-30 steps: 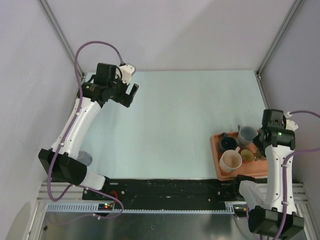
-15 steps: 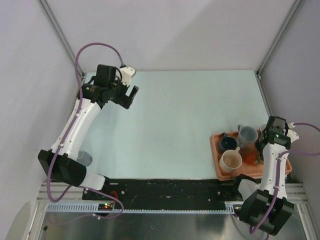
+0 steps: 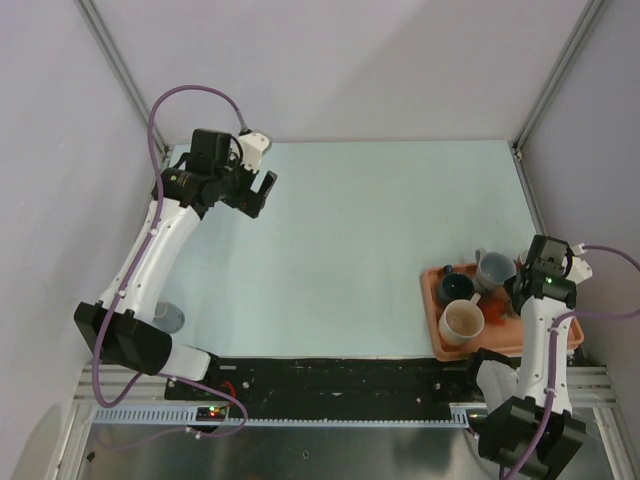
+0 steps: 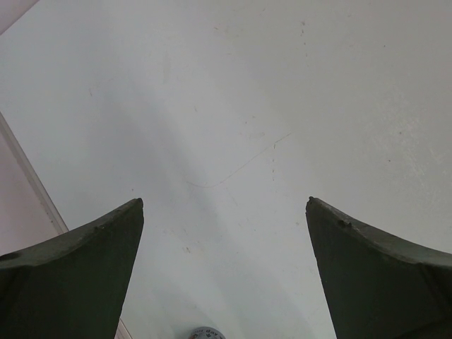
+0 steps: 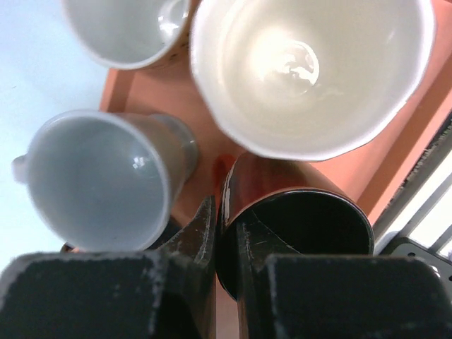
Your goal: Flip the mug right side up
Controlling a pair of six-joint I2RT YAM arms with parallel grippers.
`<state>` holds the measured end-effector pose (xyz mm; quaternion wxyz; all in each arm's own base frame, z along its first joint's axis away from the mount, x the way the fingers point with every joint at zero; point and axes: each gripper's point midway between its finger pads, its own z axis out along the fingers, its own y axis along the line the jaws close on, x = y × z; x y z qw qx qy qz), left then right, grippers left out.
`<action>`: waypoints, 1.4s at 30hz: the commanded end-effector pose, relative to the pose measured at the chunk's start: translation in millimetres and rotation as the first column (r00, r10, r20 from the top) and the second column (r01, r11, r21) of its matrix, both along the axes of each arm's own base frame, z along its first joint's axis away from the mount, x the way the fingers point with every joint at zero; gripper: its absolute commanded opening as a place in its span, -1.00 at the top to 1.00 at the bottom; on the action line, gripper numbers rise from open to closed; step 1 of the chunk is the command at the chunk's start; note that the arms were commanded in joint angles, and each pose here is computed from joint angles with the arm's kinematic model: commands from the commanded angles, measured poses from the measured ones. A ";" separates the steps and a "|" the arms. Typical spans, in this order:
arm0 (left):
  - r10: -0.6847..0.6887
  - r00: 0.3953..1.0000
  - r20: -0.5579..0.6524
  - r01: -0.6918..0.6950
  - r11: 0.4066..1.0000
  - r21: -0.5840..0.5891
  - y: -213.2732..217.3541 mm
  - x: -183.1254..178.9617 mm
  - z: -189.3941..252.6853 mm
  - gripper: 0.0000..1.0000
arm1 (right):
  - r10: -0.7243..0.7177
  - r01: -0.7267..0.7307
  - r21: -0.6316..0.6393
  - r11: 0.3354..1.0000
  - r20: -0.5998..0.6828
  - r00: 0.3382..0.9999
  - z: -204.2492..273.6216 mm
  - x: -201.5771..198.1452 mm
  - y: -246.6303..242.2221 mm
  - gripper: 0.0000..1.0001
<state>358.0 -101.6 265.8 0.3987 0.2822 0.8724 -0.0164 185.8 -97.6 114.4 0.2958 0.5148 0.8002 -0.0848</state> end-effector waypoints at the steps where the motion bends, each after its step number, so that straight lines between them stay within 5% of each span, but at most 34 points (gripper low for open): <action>1: -0.020 0.999 0.050 0.021 1.000 -0.008 -1.5 -0.3 15.1 -0.99 | 0.061 -0.062 0.003 0.998 0.126 0.990 19.8 19.6 13.2 1.00; 13: -0.023 0.999 0.043 0.022 1.000 0.013 1.5 -1.0 10.1 -0.97 | 0.196 -0.215 0.087 0.973 0.183 0.963 22.5 35.9 48.7 1.00; 22: -0.035 0.999 0.041 0.034 0.999 0.007 -0.8 -2.0 9.6 -0.97 | -0.021 0.028 -0.055 0.998 0.124 0.992 41.1 -8.4 -7.9 1.00; 29: -0.040 0.999 0.036 0.039 0.999 0.007 -1.6 -1.5 8.1 -0.97 | -0.096 0.100 -0.053 0.994 0.082 0.992 38.2 -27.8 -19.8 1.00; 42: -0.049 0.998 0.039 0.050 0.999 -0.005 -4.3 -1.9 10.0 -0.97 | -0.405 0.416 -0.060 0.908 0.137 0.904 46.2 -55.0 -67.9 1.00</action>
